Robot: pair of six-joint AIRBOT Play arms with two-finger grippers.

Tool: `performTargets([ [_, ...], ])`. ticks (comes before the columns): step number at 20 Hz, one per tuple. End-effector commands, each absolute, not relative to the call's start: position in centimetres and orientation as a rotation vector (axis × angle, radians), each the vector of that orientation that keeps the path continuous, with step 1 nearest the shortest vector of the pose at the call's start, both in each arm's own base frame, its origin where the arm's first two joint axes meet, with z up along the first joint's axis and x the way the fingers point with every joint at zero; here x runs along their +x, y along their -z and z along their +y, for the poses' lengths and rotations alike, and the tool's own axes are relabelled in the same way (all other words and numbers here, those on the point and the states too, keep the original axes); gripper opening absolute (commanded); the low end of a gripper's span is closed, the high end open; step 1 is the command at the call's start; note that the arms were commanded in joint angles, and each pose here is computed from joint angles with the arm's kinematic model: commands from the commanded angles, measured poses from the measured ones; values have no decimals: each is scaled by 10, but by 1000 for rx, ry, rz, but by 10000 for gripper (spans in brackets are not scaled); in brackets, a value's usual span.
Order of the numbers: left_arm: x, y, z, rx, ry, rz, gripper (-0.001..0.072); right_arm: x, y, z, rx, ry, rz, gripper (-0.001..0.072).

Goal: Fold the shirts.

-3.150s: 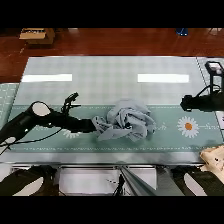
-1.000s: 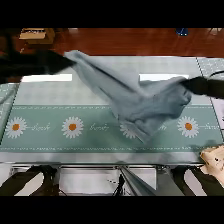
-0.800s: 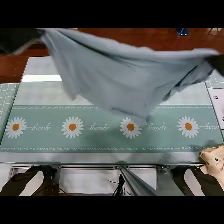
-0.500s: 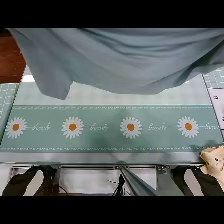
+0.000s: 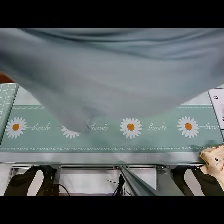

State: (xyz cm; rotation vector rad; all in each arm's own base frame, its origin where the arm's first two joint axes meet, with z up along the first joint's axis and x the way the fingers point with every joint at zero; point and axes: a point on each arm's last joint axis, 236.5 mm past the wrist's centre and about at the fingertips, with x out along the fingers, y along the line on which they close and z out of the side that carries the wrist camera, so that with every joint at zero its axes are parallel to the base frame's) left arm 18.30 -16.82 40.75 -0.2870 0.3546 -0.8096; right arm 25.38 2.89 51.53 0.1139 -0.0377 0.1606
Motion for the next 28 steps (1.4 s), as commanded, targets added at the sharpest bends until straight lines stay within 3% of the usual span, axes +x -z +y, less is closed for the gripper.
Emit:
performTargets([
  [1, 189, -357, -158, -315, 750, 535, 16, 283, -454, 19, 141, -164, 229, 30],
  [4, 211, -289, -153, -432, 745, 711, 16, 332, -361, 19, 211, -261, 595, 31],
  [7, 226, -207, -161, -543, 751, 856, 16, 388, -286, 48, 225, -383, 826, 31],
  [12, 234, -91, -170, -629, 680, 970, 16, 483, -156, 97, 112, -389, 1013, 32],
  [15, 237, -49, -162, -656, 603, 989, 16, 504, -96, 109, 59, -358, 1103, 32],
  [17, 238, -34, -158, -675, 565, 999, 16, 505, -73, 113, 74, -347, 1159, 53],
  [19, 237, -28, -158, -682, 559, 1014, 16, 497, -73, 109, 38, -365, 1182, 408],
  [21, 237, -27, -158, -681, 557, 1015, 17, 475, -83, 74, -110, -353, 1226, 420],
  [22, 237, -27, -158, -680, 557, 1016, 16, 463, -88, 35, -219, -268, 1270, 421],
  [23, 237, -27, -158, -680, 557, 1016, 16, 453, -98, -9, -224, -132, 1297, 420],
  [25, 237, -27, -158, -679, 556, 1017, 16, 433, -107, -58, 2, -12, 1320, 420],
  [28, 237, -26, -157, -676, 555, 1018, 17, 359, -70, -86, 366, -43, 1533, 420],
])
